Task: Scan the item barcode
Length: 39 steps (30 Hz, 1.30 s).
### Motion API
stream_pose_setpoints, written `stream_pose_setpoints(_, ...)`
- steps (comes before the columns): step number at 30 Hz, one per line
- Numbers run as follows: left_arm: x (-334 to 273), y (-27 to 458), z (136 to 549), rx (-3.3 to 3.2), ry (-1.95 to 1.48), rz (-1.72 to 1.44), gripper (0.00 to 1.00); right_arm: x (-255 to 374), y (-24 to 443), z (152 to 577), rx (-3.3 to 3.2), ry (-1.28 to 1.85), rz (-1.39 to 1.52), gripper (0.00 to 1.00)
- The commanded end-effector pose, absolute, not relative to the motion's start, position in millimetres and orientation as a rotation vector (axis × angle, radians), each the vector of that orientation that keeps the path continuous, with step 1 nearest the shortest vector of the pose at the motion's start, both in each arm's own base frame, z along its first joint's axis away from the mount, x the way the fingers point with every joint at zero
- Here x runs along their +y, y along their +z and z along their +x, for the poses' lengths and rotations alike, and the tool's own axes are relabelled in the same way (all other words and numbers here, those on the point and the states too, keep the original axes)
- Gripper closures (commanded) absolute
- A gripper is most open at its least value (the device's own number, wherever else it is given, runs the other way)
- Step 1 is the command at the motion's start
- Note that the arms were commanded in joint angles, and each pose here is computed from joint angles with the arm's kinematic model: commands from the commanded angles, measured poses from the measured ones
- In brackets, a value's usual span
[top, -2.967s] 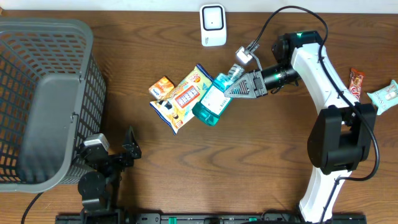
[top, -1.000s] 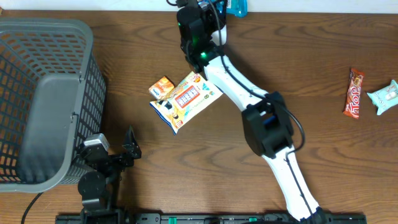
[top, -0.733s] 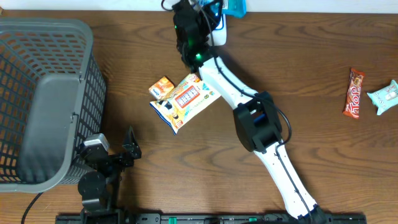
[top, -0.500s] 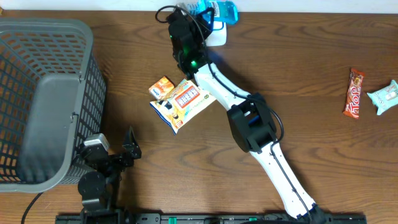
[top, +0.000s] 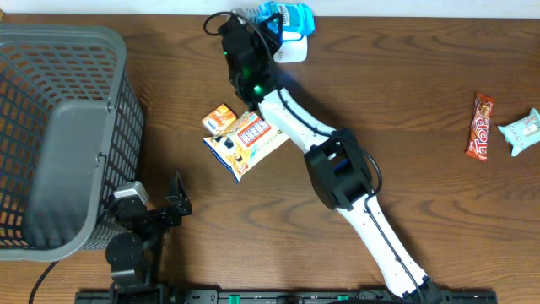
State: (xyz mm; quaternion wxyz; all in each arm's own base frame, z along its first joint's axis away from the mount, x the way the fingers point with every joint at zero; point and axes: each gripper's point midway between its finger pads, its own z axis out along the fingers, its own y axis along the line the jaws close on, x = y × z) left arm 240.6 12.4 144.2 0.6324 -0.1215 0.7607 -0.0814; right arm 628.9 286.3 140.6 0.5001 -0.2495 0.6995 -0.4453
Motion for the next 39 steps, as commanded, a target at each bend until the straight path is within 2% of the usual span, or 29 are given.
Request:
stream_pose_setpoints(1, 12.9, 130.4, 240.4, 1.772, -0.181, -0.285, 0.02, 289.1, 169.5, 619.0, 1.685, -1.092, -0.508, 0.99)
stream_pose_setpoints(10, 12.9, 130.4, 240.4, 1.772, -0.181, -0.285, 0.02, 229.7, 202.7, 600.2, 1.846, -1.174, -0.390, 0.99)
stream_pose_setpoints(17, 12.9, 130.4, 240.4, 1.772, -0.181, -0.285, 0.02, 131.7, 201.6, 583.1, 2.132, -1.039, -0.232, 0.99)
stream_pose_setpoints(26, 12.9, 130.4, 240.4, 1.772, -0.181, -0.285, 0.02, -14.5, 129.7, 576.6, 2.490, -0.954, -0.042, 0.99)
stream_pose_setpoints(33, 12.9, 130.4, 240.4, 1.772, -0.181, -0.285, 0.02, -120.7, 78.0, 550.3, 2.622, -0.997, 0.177, 0.99)
stream_pose_setpoints(39, 12.9, 130.4, 240.4, 1.772, -0.181, -0.285, 0.02, -205.4, 62.2, 518.7, 2.652, -1.046, 0.416, 0.99)
